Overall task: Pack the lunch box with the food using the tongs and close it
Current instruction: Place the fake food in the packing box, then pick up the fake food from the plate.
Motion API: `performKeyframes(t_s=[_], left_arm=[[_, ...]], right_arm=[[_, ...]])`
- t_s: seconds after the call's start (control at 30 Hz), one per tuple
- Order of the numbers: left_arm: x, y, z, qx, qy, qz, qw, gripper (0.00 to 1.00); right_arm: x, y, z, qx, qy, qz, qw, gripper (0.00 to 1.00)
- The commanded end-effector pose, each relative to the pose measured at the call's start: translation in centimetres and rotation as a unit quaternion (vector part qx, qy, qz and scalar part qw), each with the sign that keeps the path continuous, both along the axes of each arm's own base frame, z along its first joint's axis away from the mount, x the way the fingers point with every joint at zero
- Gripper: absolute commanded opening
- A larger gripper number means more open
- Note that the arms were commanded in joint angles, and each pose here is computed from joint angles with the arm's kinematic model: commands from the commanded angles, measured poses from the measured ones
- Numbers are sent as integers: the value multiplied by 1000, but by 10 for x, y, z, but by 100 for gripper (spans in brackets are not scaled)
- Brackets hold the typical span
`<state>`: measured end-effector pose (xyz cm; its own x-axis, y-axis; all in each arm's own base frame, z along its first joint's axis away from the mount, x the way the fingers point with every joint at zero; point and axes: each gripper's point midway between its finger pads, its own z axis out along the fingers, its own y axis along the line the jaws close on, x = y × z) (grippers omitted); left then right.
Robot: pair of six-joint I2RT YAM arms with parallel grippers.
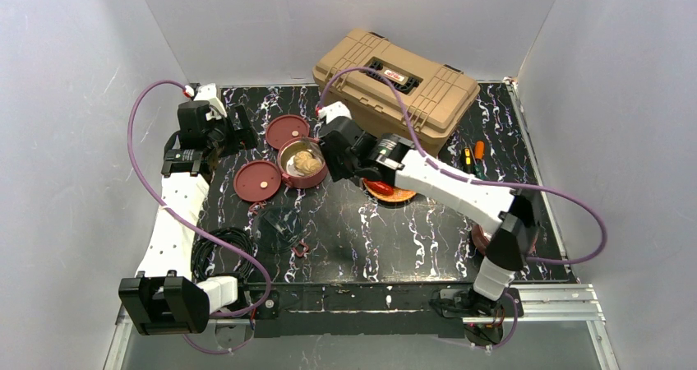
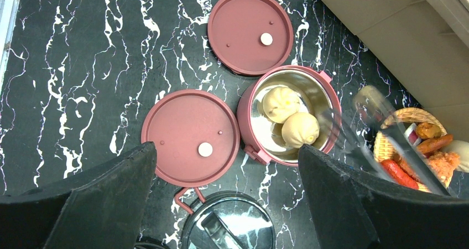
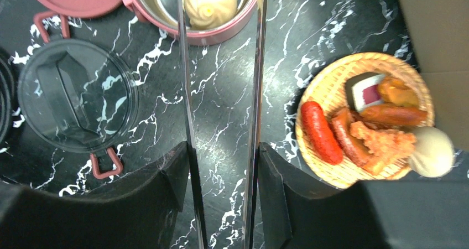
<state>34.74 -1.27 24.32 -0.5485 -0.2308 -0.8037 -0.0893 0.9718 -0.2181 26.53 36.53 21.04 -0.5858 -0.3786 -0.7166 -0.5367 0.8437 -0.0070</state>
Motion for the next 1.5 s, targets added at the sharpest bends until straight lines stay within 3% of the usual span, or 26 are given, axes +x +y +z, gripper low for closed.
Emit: performKeyframes(t_s=[0.0, 0.27, 0.73, 1.47], left_arm=[[-2, -3, 12, -2, -19, -5, 1000, 98], [-2, -7, 12, -8, -18, -11, 1000, 98], [-1, -8, 8, -12, -14, -12, 1000, 98], [0, -8, 7, -14, -13, -10, 1000, 98]], right_arm=[[2, -43, 47, 3, -55, -57, 997, 54], [-20, -123, 19, -72, -4, -117, 990, 54], [-35, -222, 16, -154, 25, -201, 967, 51], [-26, -226, -16, -102, 80, -192, 973, 48]])
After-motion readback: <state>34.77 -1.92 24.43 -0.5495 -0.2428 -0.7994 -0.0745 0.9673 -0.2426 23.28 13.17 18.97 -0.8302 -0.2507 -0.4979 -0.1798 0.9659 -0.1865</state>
